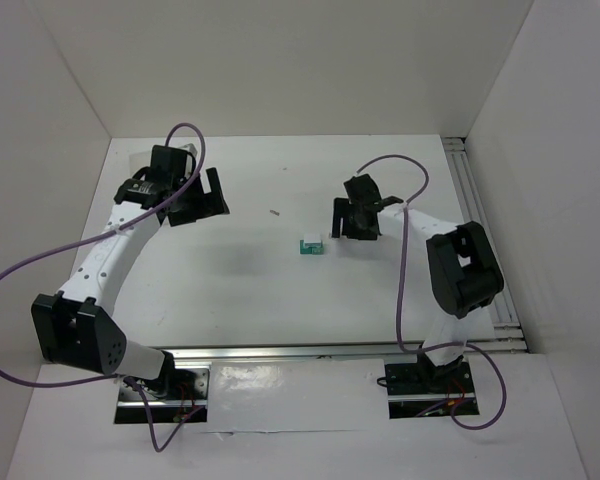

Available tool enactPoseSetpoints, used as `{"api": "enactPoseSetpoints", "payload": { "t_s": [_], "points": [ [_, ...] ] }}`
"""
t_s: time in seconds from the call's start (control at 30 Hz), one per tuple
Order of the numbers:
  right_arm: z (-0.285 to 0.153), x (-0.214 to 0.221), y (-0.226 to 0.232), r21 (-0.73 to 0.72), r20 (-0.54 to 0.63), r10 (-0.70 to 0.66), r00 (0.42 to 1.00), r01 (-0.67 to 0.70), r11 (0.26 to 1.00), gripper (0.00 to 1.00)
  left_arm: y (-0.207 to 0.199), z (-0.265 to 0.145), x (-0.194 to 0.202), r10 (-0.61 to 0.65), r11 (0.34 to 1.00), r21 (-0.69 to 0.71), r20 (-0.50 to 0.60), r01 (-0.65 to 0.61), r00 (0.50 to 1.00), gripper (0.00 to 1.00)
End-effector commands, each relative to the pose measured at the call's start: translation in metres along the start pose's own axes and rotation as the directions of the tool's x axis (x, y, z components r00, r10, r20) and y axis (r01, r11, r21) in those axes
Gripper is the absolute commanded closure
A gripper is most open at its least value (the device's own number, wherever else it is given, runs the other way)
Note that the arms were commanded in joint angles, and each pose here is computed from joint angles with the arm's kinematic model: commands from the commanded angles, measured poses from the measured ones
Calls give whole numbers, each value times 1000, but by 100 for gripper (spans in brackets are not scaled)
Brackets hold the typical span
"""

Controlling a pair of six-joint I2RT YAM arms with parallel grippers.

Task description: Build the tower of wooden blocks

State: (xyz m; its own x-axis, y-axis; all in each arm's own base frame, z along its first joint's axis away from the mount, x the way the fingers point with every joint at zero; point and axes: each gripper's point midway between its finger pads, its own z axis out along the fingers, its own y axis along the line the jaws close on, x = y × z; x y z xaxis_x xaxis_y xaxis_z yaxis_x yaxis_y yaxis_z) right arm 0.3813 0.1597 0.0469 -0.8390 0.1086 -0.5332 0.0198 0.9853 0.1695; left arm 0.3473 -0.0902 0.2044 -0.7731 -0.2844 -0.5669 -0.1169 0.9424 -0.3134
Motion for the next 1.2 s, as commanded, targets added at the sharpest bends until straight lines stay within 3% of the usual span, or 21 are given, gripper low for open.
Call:
{"api": "enactPoseSetpoints", "payload": {
  "t_s": [0.0, 0.3, 0.57, 0.9, 1.17],
  "points": [
    [-12, -23, 17, -39, 63, -10, 998, 13, 999, 24, -10, -1, -7, 5, 1000, 22, 16, -5, 1000, 1],
    [5, -22, 6, 62, 43, -6, 999, 3, 998, 23, -8, -3, -6, 5, 1000, 14, 21, -5, 1000, 1],
    [3, -25, -58, 234, 28, 76, 997, -81, 969, 23, -7, -3, -6, 14, 1000, 14, 21, -14, 1000, 1],
    [-17, -55, 0, 79, 106, 47, 993, -55, 995, 21, -9, -3, -5, 14, 1000, 22, 18, -15, 1000, 1],
    [-1, -47, 16, 48, 44, 227, 973, -229, 972, 20, -7, -6, -8, 5, 1000, 9, 34, -6, 999, 2]
  ]
}}
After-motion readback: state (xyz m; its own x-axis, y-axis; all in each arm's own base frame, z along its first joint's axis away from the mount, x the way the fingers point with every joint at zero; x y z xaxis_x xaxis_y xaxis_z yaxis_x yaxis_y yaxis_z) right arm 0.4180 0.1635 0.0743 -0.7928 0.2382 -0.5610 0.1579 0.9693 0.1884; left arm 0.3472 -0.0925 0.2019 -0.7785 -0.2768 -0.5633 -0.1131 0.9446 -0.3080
